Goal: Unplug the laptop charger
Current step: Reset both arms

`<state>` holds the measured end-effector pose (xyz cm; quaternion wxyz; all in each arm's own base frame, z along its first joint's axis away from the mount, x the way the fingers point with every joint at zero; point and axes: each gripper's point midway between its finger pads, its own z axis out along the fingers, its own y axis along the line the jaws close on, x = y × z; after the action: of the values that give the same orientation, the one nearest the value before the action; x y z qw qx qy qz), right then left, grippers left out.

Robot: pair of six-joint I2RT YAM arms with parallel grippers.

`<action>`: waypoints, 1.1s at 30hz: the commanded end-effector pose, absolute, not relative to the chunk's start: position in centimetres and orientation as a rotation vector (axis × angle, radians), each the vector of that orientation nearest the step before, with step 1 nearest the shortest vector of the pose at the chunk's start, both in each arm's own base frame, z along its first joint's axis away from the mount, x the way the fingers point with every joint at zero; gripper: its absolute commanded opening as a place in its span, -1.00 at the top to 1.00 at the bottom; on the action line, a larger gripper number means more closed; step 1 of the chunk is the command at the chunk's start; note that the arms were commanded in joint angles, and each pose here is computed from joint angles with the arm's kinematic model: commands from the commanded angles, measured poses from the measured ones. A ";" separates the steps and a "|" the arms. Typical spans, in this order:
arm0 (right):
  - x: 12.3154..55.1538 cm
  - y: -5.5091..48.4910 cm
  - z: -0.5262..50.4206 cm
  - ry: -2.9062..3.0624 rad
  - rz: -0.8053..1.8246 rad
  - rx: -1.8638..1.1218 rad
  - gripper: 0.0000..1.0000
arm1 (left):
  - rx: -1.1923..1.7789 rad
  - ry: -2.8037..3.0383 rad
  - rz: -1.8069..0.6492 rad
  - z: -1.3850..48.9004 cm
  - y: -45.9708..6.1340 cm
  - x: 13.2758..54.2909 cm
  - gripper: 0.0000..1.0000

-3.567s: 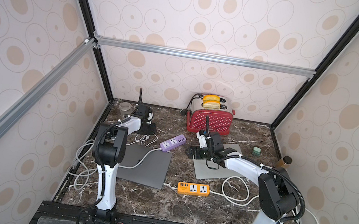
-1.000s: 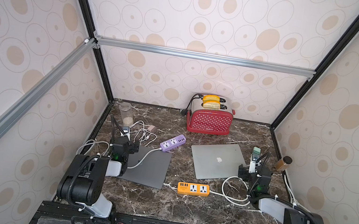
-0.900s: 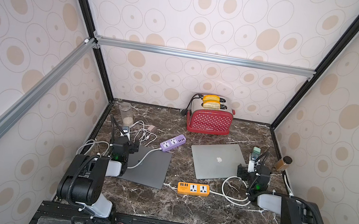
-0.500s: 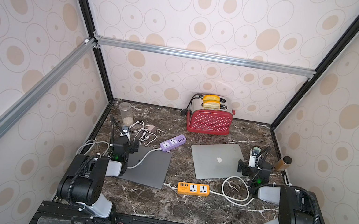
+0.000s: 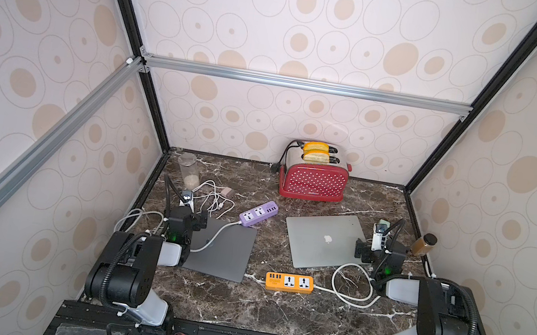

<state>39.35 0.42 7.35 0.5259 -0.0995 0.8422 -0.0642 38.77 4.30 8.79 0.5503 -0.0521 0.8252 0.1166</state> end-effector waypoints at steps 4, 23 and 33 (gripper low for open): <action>39.7 0.5 8.2 1.989 -0.149 -0.239 -1.00 | -0.185 1.911 0.326 10.0 5.5 39.4 -0.99; 39.7 0.6 8.3 1.982 -0.154 -0.247 -1.00 | -0.187 1.914 0.325 10.0 5.5 39.4 -0.98; 39.7 0.7 8.2 1.992 -0.151 -0.249 -1.00 | -0.186 1.914 0.326 10.0 5.5 39.5 -0.98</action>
<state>39.24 0.80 7.49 0.5291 -0.1080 0.8396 -0.0592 38.70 5.20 8.98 0.5489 -0.0698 0.8216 0.1373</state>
